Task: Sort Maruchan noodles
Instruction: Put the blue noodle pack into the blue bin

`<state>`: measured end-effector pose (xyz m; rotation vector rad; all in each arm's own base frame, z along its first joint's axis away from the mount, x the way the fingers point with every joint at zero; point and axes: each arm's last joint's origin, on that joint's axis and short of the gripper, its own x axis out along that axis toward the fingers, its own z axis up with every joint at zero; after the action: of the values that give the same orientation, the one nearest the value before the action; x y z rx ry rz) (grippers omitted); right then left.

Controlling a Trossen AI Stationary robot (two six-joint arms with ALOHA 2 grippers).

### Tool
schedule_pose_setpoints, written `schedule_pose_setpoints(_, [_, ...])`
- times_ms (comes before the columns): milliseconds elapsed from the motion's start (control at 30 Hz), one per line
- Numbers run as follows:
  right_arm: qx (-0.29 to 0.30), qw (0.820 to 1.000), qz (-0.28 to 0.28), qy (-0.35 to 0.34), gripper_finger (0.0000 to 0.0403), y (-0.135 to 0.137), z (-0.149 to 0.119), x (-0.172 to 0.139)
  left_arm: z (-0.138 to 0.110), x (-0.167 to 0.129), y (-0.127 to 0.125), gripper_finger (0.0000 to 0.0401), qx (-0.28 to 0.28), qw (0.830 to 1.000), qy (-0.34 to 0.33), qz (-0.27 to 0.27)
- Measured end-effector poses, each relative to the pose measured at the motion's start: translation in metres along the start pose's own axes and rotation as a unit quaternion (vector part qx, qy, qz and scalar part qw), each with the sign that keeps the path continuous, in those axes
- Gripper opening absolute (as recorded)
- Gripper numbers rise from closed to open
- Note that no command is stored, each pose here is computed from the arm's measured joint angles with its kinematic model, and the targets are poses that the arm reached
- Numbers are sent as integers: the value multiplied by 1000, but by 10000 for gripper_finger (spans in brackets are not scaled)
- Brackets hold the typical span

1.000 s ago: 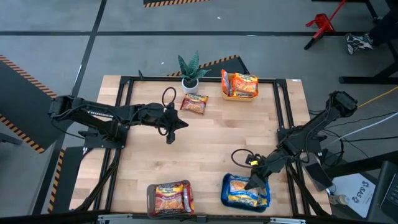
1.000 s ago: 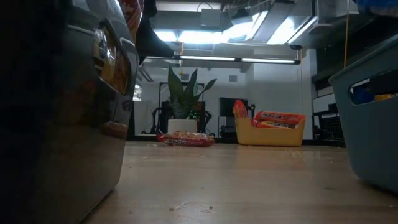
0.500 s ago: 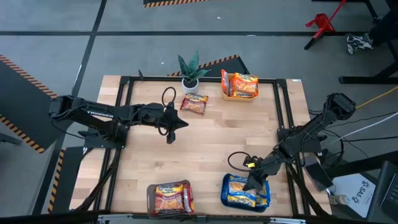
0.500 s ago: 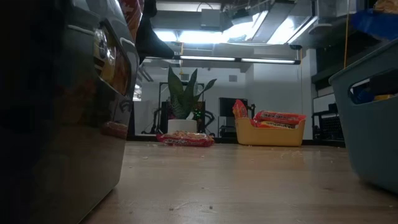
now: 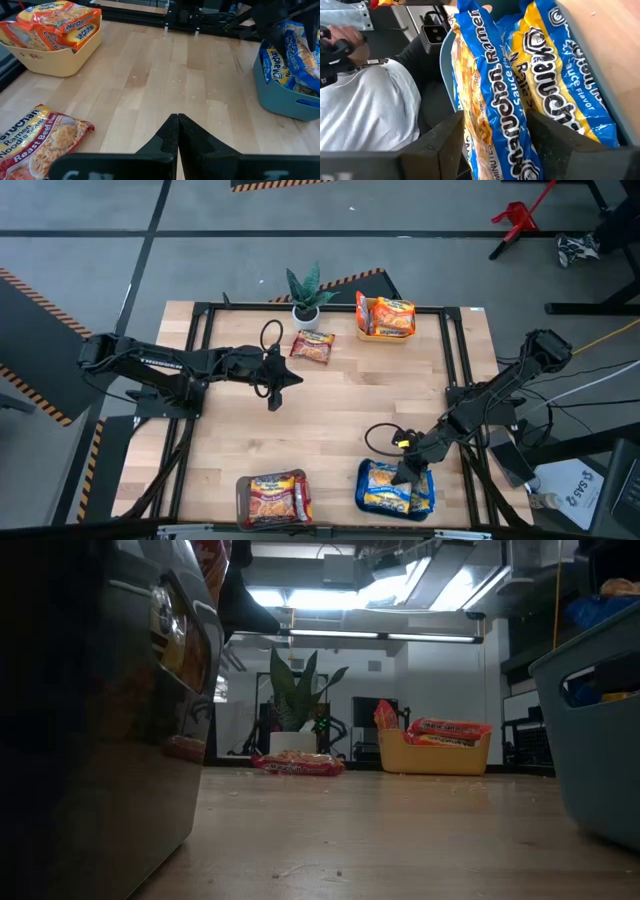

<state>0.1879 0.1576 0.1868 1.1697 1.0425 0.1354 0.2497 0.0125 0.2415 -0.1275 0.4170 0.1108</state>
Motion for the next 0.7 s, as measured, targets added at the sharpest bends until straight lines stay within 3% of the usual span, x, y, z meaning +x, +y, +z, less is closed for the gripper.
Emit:
schedule_pose_setpoints(300, [13,999,3,30,199,0,3,-1,0,0,0,0,0,1000,0,0])
schedule_pose_setpoints(700, [49,995,-9,88,200,-11,36,-9,0,0,0,0,0,1000,0,0])
